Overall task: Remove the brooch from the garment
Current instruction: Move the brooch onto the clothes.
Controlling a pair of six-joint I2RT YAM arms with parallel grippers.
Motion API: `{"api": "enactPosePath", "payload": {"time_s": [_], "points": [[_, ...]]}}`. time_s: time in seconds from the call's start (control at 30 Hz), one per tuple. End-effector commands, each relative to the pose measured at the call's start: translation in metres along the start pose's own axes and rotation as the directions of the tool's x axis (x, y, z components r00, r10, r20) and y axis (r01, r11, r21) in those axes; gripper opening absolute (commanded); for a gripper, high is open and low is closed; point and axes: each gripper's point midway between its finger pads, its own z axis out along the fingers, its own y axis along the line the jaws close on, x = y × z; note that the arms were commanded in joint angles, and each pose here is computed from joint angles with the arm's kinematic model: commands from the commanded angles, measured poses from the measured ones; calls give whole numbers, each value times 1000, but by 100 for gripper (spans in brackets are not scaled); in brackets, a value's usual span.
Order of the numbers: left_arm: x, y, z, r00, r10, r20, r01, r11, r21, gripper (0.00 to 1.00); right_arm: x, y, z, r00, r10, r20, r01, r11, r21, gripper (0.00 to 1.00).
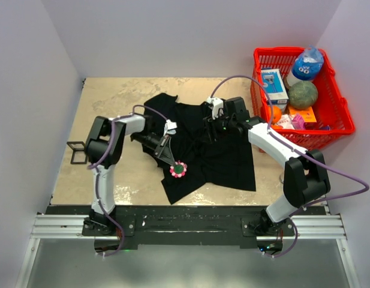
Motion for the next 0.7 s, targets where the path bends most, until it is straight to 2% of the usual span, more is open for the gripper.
{"api": "enactPosePath", "payload": {"time_s": [0.0, 0.03, 0.07, 0.1, 0.13, 0.17, 0.2, 0.23, 0.3, 0.33, 0.4, 0.47, 0.5, 0.53, 0.57, 0.6, 0.63, 0.67], "points": [[-40, -33, -11, 963, 126, 237, -111, 991, -77, 0, -14, 3, 1, 999, 29, 37, -29, 1000, -12, 51], [-49, -22, -24, 935, 117, 334, -56, 981, -186, 0, -13, 3, 1, 999, 39, 37, -38, 999, -11, 51], [-62, -44, -36, 889, 61, 454, 26, 983, -183, 0, -10, 3, 3, 998, 53, 30, -52, 999, -12, 51], [-62, -38, -39, 855, 98, 509, 10, 978, -206, 0, -5, 4, 5, 997, 80, 17, -80, 997, -16, 51], [-64, -26, -41, 832, 59, 552, 90, 967, -239, 0, -2, 5, 6, 996, 91, 13, -91, 996, -21, 51], [-62, -23, -39, 808, -41, 588, 190, 962, -195, 0, 5, 5, 7, 994, 108, 0, -108, 994, -25, 51], [-58, -23, -38, 767, -13, 642, 164, 970, -177, 0, 8, 7, 8, 991, 133, -5, -133, 990, -35, 51], [-64, -27, -39, 689, -80, 721, 238, 964, -120, 0, 10, 9, 9, 989, 144, -6, -145, 989, -39, 51], [-54, -18, -29, 659, -123, 742, 293, 951, -102, 0, 19, 9, 11, 983, 181, -23, -181, 983, -39, 51], [-54, -8, -26, 586, -191, 787, 384, 921, -63, 0, 22, 11, 11, 981, 192, -32, -193, 980, -43, 51], [-40, 2, -15, 557, -228, 798, 452, 890, -61, 0, 31, 12, 12, 976, 210, -54, -212, 976, -47, 50], [-28, 3, 5, 574, -265, 775, 482, 874, -58, 0, 37, 15, 13, 974, 215, -70, -219, 974, -60, 50], [-13, 13, 12, 570, -307, 762, 540, 839, -66, 0, 38, 16, 14, 974, 212, -74, -217, 974, -65, 50], [-4, 21, 15, 559, -333, 760, 579, 813, -70, 23, 39, 20, 16, 976, 203, -77, -209, 975, -76, 50], [4, 26, 16, 552, -351, 756, 606, 792, -75, 33, 38, 23, 16, 979, 188, -75, -194, 978, -82, 50], [17, 35, 16, 540, -384, 749, 655, 751, -88, 41, 37, 26, 18, 982, 173, -74, -179, 980, -87, 49], [15, 34, 8, 561, -338, 756, 628, 768, -123, 52, 38, 34, 21, 985, 151, -79, -159, 982, -99, 49], [11, 30, 4, 595, -295, 747, 590, 792, -157, 54, 36, 34, 22, 988, 140, -73, -145, 986, -84, 48]]}}
